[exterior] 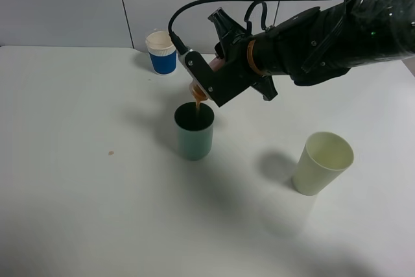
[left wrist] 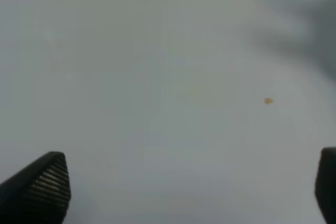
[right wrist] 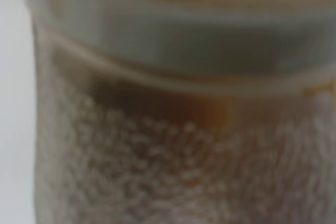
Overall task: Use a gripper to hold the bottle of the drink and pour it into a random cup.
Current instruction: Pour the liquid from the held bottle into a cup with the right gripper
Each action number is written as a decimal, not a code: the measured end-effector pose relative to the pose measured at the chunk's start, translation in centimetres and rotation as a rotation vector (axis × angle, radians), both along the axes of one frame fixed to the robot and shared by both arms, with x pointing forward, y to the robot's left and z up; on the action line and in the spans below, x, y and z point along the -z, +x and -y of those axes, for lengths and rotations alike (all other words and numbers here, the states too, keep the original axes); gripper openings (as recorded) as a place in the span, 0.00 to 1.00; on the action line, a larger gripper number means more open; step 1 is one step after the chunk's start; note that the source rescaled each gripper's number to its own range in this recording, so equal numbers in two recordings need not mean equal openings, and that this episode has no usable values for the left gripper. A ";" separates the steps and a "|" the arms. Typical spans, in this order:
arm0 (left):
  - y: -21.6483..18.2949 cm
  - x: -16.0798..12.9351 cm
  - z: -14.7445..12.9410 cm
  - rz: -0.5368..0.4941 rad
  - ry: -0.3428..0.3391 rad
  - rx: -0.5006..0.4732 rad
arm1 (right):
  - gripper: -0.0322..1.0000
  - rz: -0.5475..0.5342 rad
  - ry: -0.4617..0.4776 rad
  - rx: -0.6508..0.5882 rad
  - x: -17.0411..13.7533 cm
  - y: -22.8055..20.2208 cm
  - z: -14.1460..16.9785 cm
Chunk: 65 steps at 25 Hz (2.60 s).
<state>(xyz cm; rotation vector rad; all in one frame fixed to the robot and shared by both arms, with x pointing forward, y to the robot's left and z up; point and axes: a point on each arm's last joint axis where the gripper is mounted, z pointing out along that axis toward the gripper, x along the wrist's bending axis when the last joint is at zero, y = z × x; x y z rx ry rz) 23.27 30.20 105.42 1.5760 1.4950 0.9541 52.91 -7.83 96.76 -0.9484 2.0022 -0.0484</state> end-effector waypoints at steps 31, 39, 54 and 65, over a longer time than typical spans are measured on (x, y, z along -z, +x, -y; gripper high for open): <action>0.0 0.0 0.0 0.000 0.000 0.000 | 0.04 0.024 -0.057 -0.046 0.0 0.0 0.0; 0.0 0.0 0.0 0.000 0.000 0.000 | 0.04 0.026 -0.059 -0.045 0.0 0.0 0.0; 0.0 0.0 0.0 0.001 0.000 0.000 | 0.04 0.042 -0.047 -0.010 -0.5 0.5 -0.1; 0.0 0.0 0.0 0.001 0.000 0.000 | 0.04 0.053 -0.103 -0.057 -0.2 0.5 -0.2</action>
